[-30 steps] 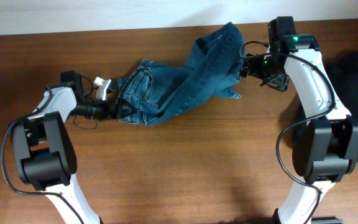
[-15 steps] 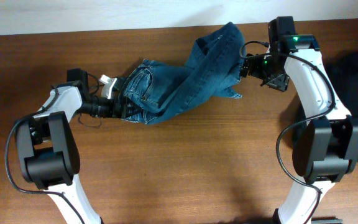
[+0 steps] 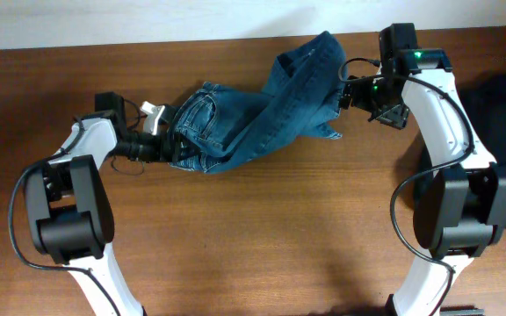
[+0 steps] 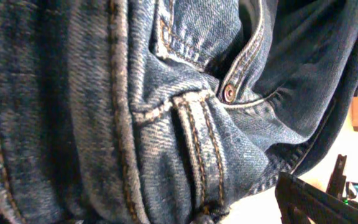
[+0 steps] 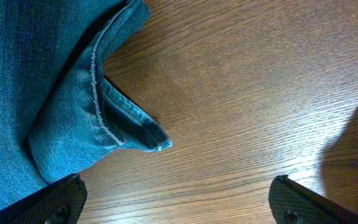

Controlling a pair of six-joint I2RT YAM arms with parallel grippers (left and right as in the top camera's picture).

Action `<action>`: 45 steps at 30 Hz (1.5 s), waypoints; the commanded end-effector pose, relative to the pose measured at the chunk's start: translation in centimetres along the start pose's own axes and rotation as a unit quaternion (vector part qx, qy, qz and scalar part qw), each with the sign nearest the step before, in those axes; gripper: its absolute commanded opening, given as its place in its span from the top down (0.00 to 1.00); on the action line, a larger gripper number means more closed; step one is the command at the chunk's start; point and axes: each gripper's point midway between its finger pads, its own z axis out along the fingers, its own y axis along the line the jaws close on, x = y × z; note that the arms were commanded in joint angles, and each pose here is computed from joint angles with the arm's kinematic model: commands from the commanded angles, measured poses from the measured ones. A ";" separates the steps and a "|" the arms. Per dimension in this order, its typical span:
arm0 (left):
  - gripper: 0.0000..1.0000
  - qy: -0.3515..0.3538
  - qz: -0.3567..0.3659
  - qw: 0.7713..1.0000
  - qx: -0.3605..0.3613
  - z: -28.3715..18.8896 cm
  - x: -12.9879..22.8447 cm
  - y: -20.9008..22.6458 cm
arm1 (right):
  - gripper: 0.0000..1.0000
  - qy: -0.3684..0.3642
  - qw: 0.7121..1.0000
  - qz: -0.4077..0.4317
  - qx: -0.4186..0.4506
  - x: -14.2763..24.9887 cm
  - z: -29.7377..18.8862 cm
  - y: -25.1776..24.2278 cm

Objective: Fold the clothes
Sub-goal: 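Reach the left gripper to the jeans waistband and grasp it, then lift the jeans high with the left gripper toward the back left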

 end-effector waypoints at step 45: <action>0.99 -0.224 0.284 0.912 -0.194 -23.7 -15.0 -28.3 | 0.01 -0.001 1.000 0.004 -0.001 -0.1 0.0 0.1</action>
